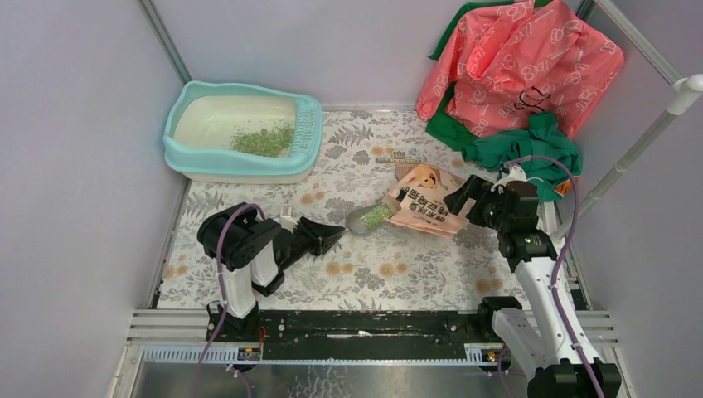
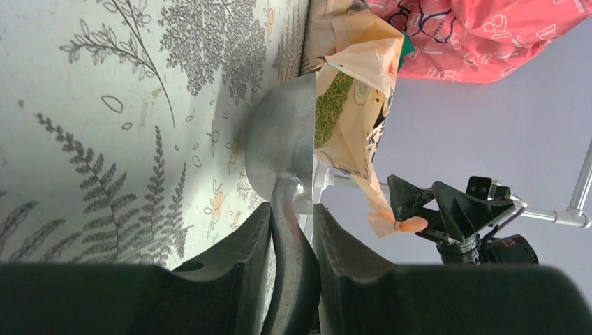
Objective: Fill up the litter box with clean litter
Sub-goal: 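Scoop the cat litter from the cat litter bag, then pour the cat litter into the litter box.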
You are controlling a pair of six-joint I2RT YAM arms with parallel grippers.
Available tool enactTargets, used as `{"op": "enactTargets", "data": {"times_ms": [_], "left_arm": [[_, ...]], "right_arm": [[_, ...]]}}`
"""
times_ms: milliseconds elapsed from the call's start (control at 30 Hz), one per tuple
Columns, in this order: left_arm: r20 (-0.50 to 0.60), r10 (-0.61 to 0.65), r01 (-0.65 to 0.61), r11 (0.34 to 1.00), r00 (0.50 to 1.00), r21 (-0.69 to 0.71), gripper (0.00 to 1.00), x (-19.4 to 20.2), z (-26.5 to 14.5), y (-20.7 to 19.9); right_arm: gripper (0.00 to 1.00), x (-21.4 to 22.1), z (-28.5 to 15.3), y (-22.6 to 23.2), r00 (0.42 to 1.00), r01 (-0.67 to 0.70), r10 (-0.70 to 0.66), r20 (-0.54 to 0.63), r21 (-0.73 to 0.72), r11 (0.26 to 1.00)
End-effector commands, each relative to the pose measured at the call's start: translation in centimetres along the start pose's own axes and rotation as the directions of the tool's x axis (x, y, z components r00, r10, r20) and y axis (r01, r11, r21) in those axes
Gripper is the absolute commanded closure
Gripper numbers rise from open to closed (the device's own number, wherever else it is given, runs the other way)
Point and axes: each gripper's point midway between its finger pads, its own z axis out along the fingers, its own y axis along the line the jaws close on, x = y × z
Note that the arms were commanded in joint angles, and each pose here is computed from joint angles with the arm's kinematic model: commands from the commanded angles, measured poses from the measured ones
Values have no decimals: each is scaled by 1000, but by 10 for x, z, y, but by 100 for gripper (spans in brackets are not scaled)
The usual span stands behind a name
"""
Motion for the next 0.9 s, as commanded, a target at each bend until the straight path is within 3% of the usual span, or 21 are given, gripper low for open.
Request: {"op": "enactTargets", "data": {"times_ms": [0,500,800,867], "left_arm": [[47,53,-57,994,998,91,100,-10,-11,-25],[80,40,-56,975,996,214,100,-37,-43,-63],[111,42,-79,936,993,344,100,-68,-51,-118],[130,68,-105,945,989,311,100,-76,-44,-126]], "right_arm": [[0,-13,-6,9,999,20,-18,39,-29,999],[0,-18,-6,14,999,22,-20,43,-41,999],[0,-19,-4,15,999,21,-19,42,-49,999],[0,-19,-4,15,999,19,-17,42,-51,998]]}}
